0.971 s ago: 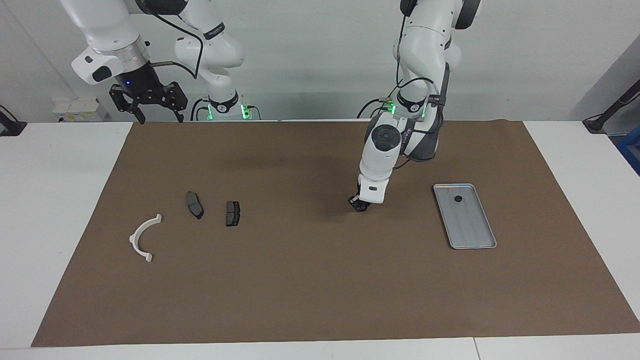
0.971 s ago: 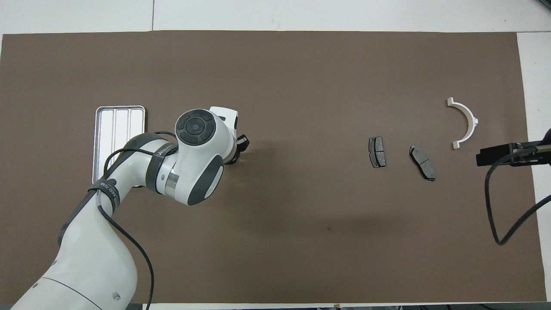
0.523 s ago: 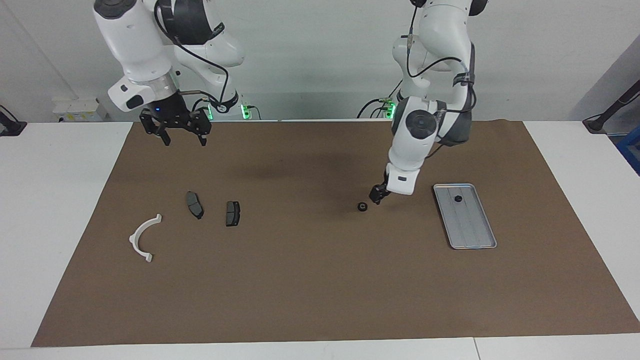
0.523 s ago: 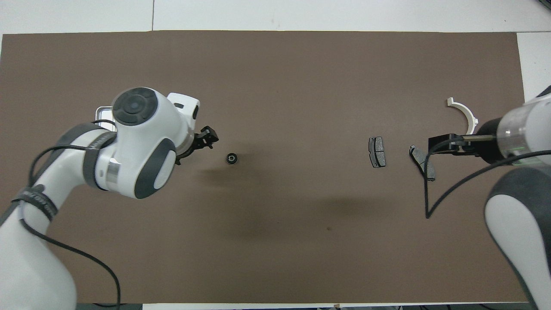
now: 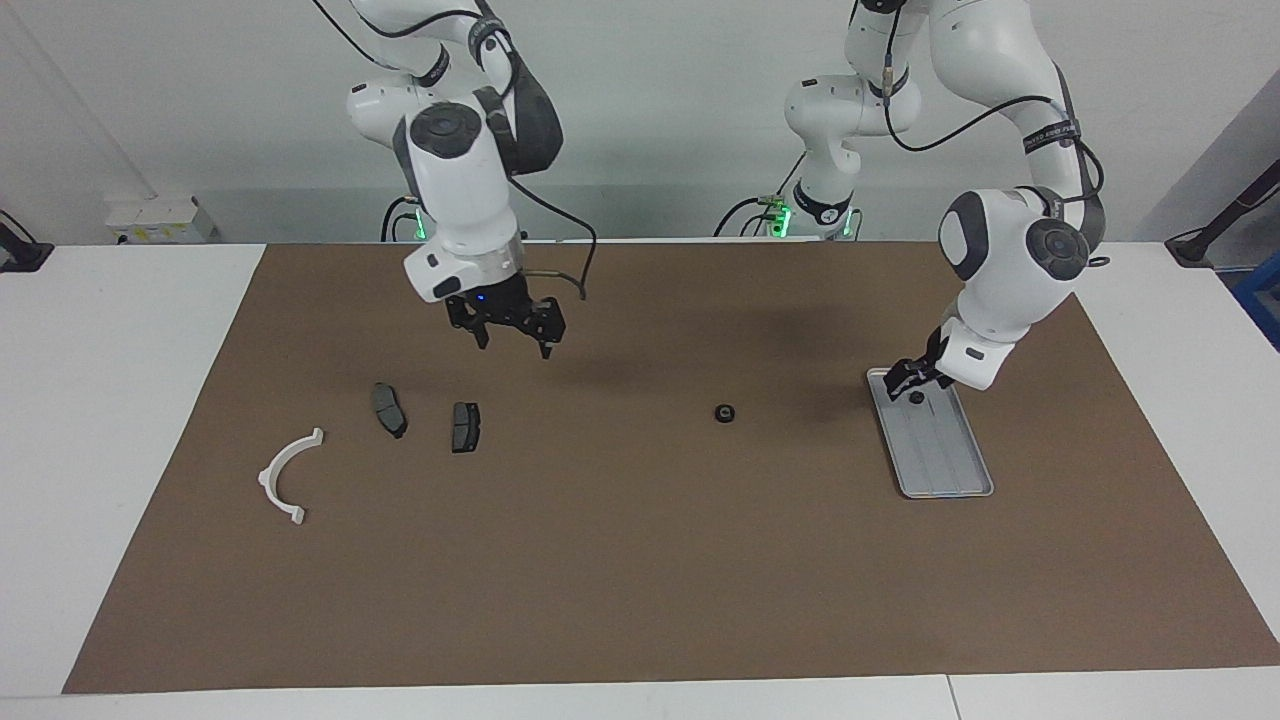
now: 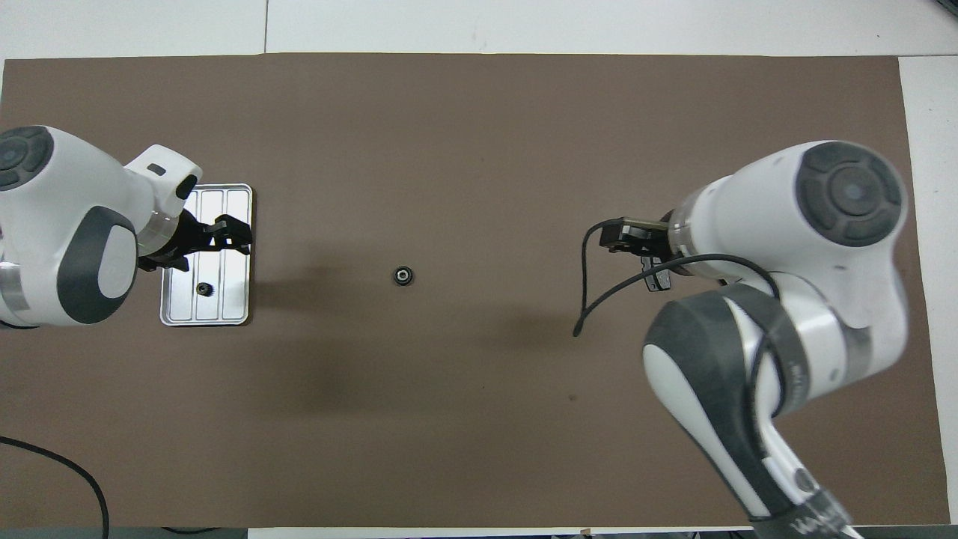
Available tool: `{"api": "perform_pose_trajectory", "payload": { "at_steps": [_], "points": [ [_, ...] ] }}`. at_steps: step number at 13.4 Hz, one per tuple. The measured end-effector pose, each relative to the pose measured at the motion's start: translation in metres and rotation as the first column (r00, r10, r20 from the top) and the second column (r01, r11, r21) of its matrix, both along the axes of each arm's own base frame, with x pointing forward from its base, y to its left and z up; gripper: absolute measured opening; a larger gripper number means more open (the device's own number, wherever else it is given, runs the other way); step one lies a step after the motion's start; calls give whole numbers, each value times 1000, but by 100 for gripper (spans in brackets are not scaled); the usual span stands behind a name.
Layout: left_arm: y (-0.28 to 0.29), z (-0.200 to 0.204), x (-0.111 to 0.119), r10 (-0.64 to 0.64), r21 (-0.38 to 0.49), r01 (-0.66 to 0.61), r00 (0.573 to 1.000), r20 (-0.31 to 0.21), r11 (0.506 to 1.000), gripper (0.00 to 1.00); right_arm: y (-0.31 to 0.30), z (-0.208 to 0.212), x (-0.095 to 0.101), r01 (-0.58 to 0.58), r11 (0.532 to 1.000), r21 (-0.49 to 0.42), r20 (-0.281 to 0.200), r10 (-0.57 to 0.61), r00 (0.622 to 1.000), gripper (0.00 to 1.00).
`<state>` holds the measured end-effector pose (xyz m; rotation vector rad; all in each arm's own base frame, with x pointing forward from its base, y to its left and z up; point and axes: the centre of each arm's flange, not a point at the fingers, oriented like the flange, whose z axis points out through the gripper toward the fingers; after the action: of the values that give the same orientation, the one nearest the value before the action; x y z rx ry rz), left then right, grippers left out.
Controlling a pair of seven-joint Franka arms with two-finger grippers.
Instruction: Place bearing gear from tray to pile
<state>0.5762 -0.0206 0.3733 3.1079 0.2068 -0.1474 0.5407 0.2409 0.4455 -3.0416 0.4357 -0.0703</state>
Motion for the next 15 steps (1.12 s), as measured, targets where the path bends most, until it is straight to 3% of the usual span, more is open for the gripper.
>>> {"api": "perform_pose_trajectory", "payload": {
  "at_steps": [2,3,5,7,9,10,11,15],
  "points": [
    [6,-14,-6,-47,12,47,999,-6,999,80,46,-26,-7,4,1000,15,8,-4,1000,100],
    [7,-19,-8,-63,15,63,998,-5,998,73,65,-37,-10,6,1000,23,13,-6,1000,100],
    [10,-30,-12,-83,16,83,997,2,996,70,98,-57,-11,22,999,42,23,-23,999,100],
    [13,-43,-18,-103,15,103,995,-1,995,61,134,-78,-10,37,999,13,18,-37,999,100],
    [16,-51,-23,-109,14,109,994,-4,994,60,164,-103,-2,88,995,-53,41,-86,995,100],
    [18,-52,-24,-107,14,107,994,-5,994,54,176,-115,2,109,991,-76,38,-107,994,100],
    [21,-53,-24,-102,14,102,995,-6,995,53,188,-126,4,118,989,-91,25,-116,993,100],
    [29,-62,-30,-92,14,92,996,-9,996,50,222,-132,17,164,981,-101,15,-163,987,100]
  ]
}}
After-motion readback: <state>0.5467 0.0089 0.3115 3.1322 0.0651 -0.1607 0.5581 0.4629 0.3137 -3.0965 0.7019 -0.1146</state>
